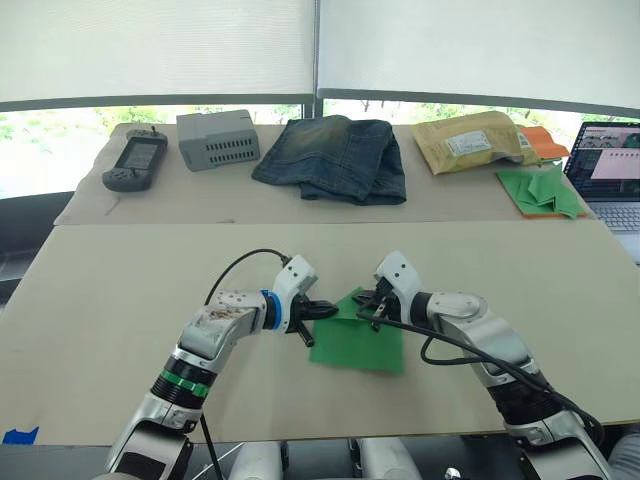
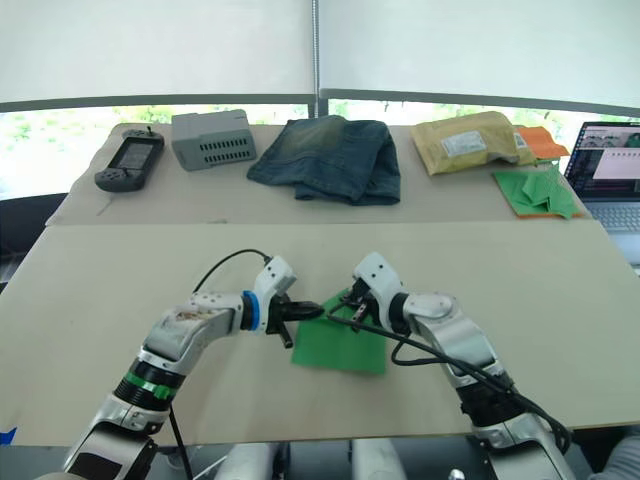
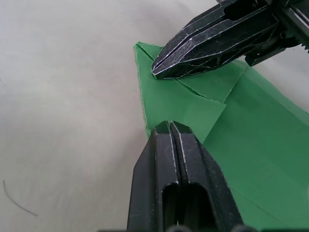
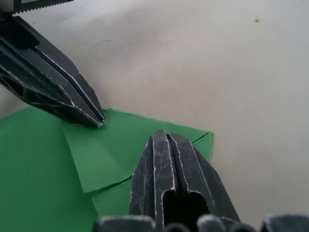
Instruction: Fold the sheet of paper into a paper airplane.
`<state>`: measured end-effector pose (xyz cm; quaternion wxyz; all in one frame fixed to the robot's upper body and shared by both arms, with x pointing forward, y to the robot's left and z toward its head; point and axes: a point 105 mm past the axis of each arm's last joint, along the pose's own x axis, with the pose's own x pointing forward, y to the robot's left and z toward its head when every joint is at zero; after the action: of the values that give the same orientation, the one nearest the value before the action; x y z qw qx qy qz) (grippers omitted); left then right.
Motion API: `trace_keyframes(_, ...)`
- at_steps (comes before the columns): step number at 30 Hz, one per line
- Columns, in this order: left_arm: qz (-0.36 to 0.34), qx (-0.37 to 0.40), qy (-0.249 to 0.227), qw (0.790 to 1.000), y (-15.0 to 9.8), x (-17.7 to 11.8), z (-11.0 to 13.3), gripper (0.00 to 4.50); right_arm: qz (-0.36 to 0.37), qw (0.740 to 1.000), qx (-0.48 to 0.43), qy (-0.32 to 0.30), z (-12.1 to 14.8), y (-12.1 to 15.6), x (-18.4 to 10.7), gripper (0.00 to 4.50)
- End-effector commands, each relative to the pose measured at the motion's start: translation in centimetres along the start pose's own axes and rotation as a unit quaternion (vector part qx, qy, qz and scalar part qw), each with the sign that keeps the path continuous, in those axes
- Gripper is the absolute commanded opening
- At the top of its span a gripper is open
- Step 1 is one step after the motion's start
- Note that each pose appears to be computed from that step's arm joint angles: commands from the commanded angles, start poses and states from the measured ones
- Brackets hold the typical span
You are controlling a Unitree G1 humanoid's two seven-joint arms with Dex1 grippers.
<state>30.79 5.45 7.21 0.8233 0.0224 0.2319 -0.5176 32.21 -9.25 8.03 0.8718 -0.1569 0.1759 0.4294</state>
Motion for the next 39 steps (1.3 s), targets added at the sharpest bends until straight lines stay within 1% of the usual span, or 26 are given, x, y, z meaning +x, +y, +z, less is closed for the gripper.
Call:
trace_keyframes(1, 0.003, -0.004, 0.018, 1.0, -0.3, 0.0, -1.2, 0.04, 0.002, 1.0, 0.004, 0.004, -0.5, 0.3, 0.3, 0.0)
trace_keyframes(4, 0.005, -0.01, 0.025, 1.0, -0.3, 0.0, -1.7, 0.04, -0.002, 1.0, -0.001, -0.027, 0.6, 0.2, 0.5, 0.0)
trace_keyframes(6, 0.002, -0.018, 0.022, 1.0, -0.4, 0.0, -1.7, 0.04, -0.005, 1.0, -0.019, -0.018, 0.4, 0.2, 0.6, 0.0)
trace_keyframes(9, -0.003, -0.02, 0.016, 1.0, -0.6, 0.0, -1.5, 0.04, 0.002, 0.999, -0.008, -0.036, 0.8, 0.8, 1.0, 0.0)
trace_keyframes(12, -0.003, -0.018, 0.019, 1.0, -0.6, 0.0, -1.5, 0.04, 0.01, 0.999, -0.024, -0.023, 0.3, 1.2, 1.3, 0.0)
trace_keyframes(16, 0.0, -0.016, 0.02, 1.0, -0.4, -0.1, -1.5, 0.04, 0.011, 0.999, -0.024, -0.021, 0.1, 1.3, 1.5, 0.0)
trace_keyframes(20, 0.001, -0.016, 0.021, 1.0, -0.4, -0.2, -1.6, 0.04, -0.036, 0.999, -0.022, 0.0, -0.4, -0.8, 1.3, 0.0)
trace_keyframes(22, 0.001, -0.016, 0.022, 1.0, -0.4, -0.2, -1.6, 0.04, -0.05, 0.999, -0.019, 0.003, -0.5, -1.5, 1.1, 0.0)
trace_keyframes(29, 0.004, -0.017, 0.021, 1.0, -0.4, -0.3, -1.7, 0.04, -0.059, 0.998, -0.023, 0.004, -1.1, -2.4, -0.1, 0.0)
trace_keyframes(34, 0.002, -0.014, 0.022, 1.0, -0.4, -0.1, -1.6, 0.04, -0.077, 0.997, -0.018, -0.004, -1.2, -3.1, -0.5, 0.0)
trace_keyframes(36, 0.001, -0.013, 0.022, 1.0, -0.4, 0.0, -1.6, 0.04, -0.076, 0.997, -0.026, -0.005, -1.3, -3.0, -0.5, 0.0)
trace_keyframes(39, 0.006, -0.01, 0.021, 1.0, -0.1, -0.1, -1.5, 0.04, -0.068, 0.996, -0.024, -0.056, 0.2, -2.1, -0.5, 0.0)
